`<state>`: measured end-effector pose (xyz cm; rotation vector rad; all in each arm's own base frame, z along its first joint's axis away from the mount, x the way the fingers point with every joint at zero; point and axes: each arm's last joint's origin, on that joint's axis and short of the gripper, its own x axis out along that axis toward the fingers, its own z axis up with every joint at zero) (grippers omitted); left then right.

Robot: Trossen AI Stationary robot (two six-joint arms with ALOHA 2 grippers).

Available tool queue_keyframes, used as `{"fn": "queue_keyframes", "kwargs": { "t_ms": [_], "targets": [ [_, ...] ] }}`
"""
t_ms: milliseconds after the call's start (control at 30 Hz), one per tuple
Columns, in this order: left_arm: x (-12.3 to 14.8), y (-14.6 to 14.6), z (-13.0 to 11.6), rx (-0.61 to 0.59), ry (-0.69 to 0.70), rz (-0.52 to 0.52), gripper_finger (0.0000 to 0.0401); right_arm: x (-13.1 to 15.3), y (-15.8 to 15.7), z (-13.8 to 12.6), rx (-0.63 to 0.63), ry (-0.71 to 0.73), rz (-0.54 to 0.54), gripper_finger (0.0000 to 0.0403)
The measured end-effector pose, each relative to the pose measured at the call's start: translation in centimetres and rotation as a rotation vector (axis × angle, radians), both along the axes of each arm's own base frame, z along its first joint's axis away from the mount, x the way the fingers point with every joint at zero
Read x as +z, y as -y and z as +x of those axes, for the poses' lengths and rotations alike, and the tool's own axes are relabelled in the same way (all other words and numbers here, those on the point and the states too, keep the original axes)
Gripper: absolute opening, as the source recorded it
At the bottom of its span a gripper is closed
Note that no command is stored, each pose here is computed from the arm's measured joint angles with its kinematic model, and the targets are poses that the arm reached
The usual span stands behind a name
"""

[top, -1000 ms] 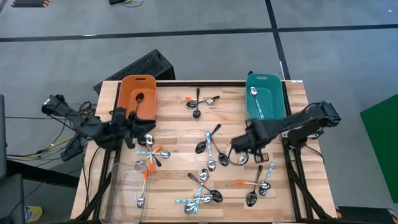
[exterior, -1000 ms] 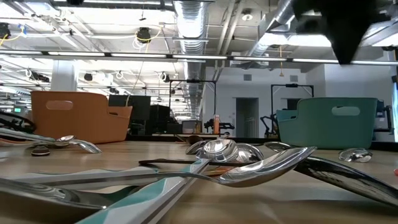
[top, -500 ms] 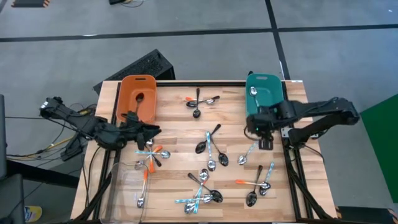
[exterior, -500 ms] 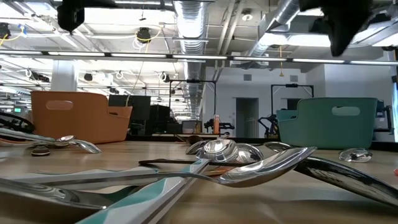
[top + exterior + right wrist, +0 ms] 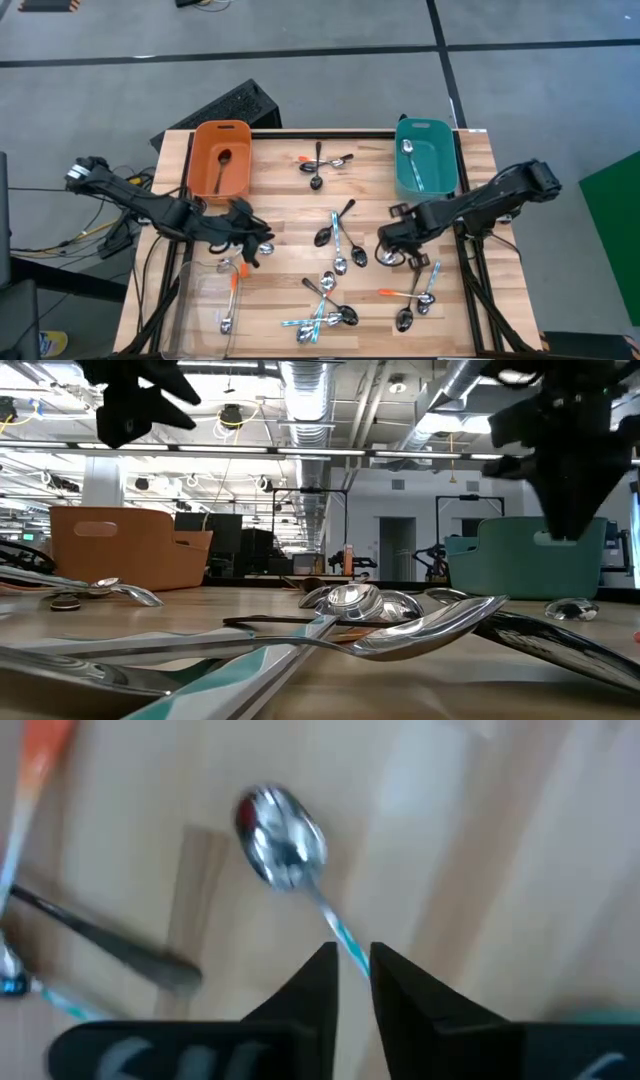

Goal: Sort silverware by color (type)
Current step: Put the blue patterned spoon into the blue bin

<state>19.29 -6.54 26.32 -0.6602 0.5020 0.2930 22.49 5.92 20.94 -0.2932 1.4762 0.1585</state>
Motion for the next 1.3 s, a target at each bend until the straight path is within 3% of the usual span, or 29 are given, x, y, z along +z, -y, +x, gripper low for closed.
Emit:
{"fn": "queue_keyframes", "kwargs": {
  "t_ms": [100,267,400,600,767,833,967,1133,1300],
  "targets": [
    [0.2,0.3,0.4,-0.021,0.036,-0.023,0.0123,-1.6,-0.2,0.4,0.026,-0.005,0.039,0.0117],
    [0.2,0.5,0.4,-0.027,0.04,-0.013,0.0123,-3.9,-0.2,0.2,0.068,-0.077,0.005,0.0167],
    [0.2,0.5,0.4,-0.02,0.038,-0.006,0.0123,-6.0,-0.1,0.3,0.093,-0.11,-0.01,0.0175],
    [0.2,0.5,0.4,-0.008,0.045,-0.013,0.0123,-7.9,-0.1,0.6,0.041,-0.138,-0.014,0.0146],
    [0.2,0.5,0.4,-0.012,0.044,-0.016,0.0123,-8.1,-0.1,0.7,-0.022,-0.164,0.029,0.0059],
    [0.2,0.5,0.4,-0.015,0.042,-0.007,0.0123,-7.7,0.1,0.8,-0.085,-0.156,0.06,0.0022],
    [0.2,0.1,0.5,-0.008,0.041,0.03,0.0123,-5.8,1.0,1.4,-0.254,-0.063,0.122,0.0021],
    [0.2,-0.9,0.8,0.025,0.037,0.044,0.0123,-1.3,3.4,2.2,-0.464,0.206,0.221,0.0014],
    [0.2,-2.1,1.1,0.054,0.026,0.103,0.0123,3.9,7.1,1.5,-0.757,0.537,0.285,0.0014]
  ]
}}
